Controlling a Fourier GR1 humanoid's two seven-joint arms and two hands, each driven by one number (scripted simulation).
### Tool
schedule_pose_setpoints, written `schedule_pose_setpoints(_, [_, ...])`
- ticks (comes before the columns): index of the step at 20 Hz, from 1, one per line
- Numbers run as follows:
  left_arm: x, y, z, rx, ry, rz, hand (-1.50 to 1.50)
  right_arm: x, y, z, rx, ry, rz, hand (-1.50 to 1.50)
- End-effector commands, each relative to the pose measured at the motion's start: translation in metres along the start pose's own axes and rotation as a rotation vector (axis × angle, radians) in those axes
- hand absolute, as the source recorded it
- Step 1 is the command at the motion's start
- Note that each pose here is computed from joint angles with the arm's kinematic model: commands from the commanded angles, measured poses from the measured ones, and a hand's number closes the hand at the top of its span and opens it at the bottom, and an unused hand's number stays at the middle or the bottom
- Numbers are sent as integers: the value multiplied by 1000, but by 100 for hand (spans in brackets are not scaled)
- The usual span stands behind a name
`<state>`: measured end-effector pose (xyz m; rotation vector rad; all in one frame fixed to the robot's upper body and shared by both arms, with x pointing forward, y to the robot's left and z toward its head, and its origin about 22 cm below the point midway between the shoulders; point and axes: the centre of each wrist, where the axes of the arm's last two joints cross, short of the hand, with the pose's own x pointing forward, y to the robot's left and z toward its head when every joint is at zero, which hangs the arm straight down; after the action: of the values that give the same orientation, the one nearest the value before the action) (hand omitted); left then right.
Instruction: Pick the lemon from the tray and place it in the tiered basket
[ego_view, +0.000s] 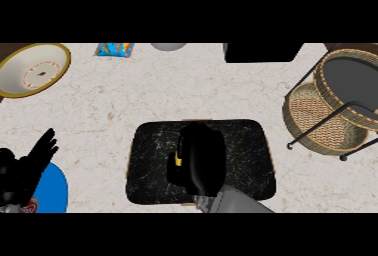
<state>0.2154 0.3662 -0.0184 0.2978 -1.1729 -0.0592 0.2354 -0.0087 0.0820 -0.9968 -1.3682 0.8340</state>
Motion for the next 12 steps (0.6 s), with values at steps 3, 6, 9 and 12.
schedule_pose_setpoints(3, [-8,5,5,15,11,6,0,24,-61,19,-236,183,-22,150])
schedule_pose_setpoints(6, [-3,-5,3,-1,-8,4,0,21,-74,29,-303,193,-65,150])
schedule_pose_setpoints(9, [-5,1,4,3,-5,12,0,19,-104,25,-339,193,-98,150])
schedule_pose_setpoints(12, [-3,-2,2,-2,-12,25,0,11,-115,21,-363,206,-97,150])
